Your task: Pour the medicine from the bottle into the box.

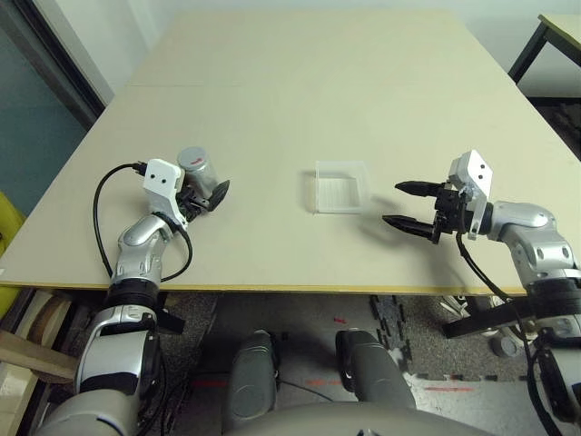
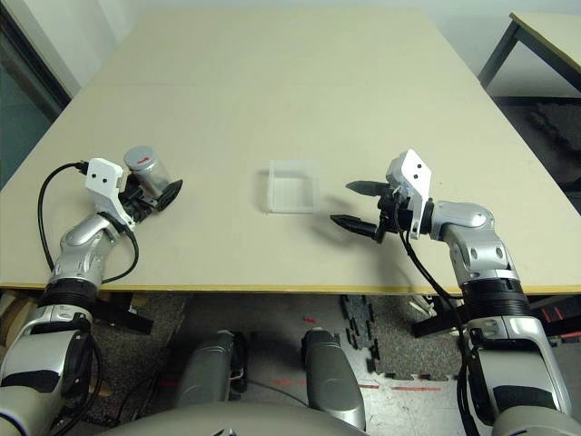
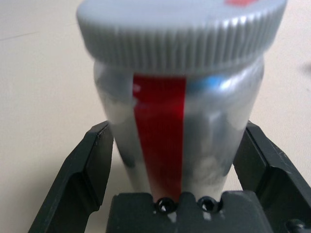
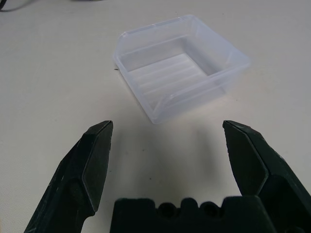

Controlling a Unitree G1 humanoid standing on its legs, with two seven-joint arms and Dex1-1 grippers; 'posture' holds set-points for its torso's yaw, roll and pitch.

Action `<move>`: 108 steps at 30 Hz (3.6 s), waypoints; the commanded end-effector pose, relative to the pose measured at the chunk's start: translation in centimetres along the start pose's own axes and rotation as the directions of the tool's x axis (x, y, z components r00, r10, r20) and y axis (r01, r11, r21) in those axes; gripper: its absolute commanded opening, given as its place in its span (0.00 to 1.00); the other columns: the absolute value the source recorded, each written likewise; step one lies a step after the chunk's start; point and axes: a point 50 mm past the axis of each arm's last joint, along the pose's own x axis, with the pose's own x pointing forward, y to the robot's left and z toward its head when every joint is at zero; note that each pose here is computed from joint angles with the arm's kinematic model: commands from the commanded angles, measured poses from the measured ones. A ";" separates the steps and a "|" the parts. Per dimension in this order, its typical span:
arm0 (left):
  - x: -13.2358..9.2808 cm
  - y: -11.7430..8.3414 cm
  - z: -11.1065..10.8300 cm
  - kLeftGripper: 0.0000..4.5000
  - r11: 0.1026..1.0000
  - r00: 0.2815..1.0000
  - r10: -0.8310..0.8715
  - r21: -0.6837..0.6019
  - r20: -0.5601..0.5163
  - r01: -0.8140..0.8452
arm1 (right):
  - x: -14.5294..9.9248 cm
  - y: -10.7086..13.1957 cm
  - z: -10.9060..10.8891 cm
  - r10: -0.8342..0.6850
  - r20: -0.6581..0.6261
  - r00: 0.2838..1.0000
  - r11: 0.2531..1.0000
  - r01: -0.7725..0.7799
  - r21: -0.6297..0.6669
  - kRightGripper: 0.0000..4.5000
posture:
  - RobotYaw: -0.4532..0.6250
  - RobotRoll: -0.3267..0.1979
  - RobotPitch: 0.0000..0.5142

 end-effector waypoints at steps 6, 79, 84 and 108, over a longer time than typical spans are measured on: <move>1.1 -0.7 -0.2 0.99 0.999 0.999 -0.049 0.012 -0.023 0.049 | -0.4 0.1 0.1 -0.013 0.004 1.000 1.000 0.013 -0.009 1.00 | 0.23 0.62 0.20; 5.3 -10.4 7.7 0.60 0.757 0.757 -0.650 -0.025 0.068 0.652 | 9.1 -1.1 12.9 0.237 0.232 0.943 0.971 -0.233 -0.048 1.00 | 0.22 0.62 0.11; 5.7 -10.9 7.6 0.60 0.756 0.756 -0.652 -0.029 0.059 0.654 | 10.5 -0.1 13.6 0.298 0.261 0.918 0.954 -0.294 -0.054 1.00 | 0.23 0.62 0.11; 6.2 -12.5 7.8 0.60 0.716 0.716 -0.696 -0.020 0.048 0.698 | 13.2 1.3 13.8 0.364 0.250 0.897 0.931 -0.361 -0.063 1.00 | 0.23 0.62 0.12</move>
